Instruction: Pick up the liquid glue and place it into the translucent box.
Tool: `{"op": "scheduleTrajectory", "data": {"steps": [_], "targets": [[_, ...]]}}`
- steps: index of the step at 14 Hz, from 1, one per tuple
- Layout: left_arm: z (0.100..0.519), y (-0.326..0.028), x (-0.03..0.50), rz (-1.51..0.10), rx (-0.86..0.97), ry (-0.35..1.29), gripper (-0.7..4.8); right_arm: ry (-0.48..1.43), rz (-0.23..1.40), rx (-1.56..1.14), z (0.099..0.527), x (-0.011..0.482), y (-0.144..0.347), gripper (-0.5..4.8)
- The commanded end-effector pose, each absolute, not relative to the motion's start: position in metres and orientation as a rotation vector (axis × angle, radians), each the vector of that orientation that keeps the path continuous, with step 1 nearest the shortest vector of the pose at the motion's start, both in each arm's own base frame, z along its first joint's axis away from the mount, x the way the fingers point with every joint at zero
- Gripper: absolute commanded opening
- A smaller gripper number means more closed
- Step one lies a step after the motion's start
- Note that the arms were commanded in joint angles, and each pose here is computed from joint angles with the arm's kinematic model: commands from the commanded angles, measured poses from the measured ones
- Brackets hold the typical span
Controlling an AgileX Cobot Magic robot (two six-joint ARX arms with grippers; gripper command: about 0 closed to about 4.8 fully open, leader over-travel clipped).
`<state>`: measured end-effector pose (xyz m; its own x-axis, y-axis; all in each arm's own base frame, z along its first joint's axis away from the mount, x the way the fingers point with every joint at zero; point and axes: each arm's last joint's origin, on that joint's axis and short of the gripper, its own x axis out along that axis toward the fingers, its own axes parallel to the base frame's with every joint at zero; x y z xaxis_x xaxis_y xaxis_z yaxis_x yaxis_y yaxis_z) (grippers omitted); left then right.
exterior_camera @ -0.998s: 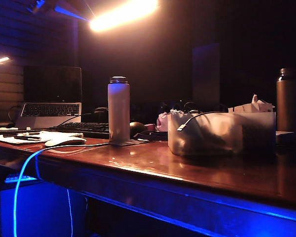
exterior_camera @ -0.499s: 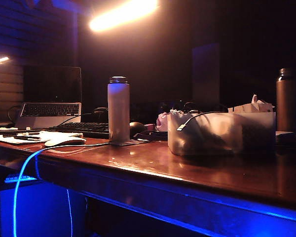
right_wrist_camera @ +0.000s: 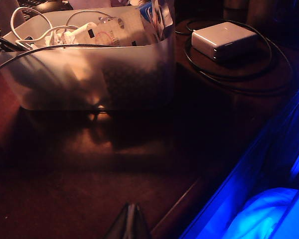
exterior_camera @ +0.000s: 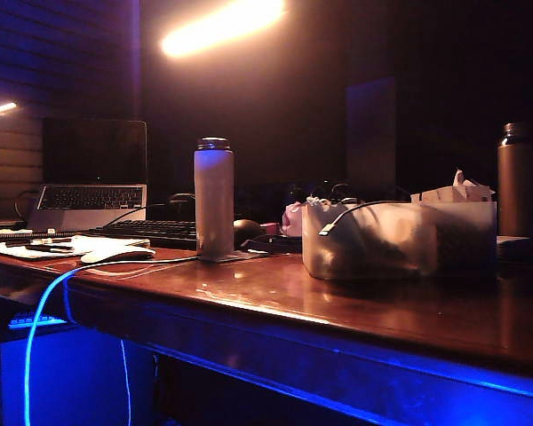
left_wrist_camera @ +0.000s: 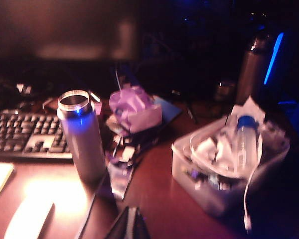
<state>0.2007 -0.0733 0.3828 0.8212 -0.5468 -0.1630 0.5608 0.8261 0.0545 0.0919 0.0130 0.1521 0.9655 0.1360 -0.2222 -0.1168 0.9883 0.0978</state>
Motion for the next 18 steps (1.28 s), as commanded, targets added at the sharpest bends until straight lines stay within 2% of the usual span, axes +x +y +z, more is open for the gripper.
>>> {"op": "scheduleTrajectory", "data": {"steps": [1, 7, 12, 18], "targets": [[0.353, -0.069, 0.187, -0.584, 0.097, 0.105, -0.06, 0.232, 0.126, 0.087, 0.152, 0.092, 0.013, -0.01], [0.275, -0.050, 0.140, -0.489, 0.040, -0.069, -0.06, 0.232, 0.126, 0.087, 0.152, 0.092, 0.013, -0.01], [0.215, -0.037, 0.108, -0.408, 0.002, -0.042, -0.06, 0.233, 0.126, 0.087, 0.151, 0.092, 0.013, -0.01], [0.179, -0.025, 0.096, -0.425, -0.045, 0.006, -0.06, 0.232, 0.126, 0.087, 0.152, 0.092, 0.013, -0.01]]}}
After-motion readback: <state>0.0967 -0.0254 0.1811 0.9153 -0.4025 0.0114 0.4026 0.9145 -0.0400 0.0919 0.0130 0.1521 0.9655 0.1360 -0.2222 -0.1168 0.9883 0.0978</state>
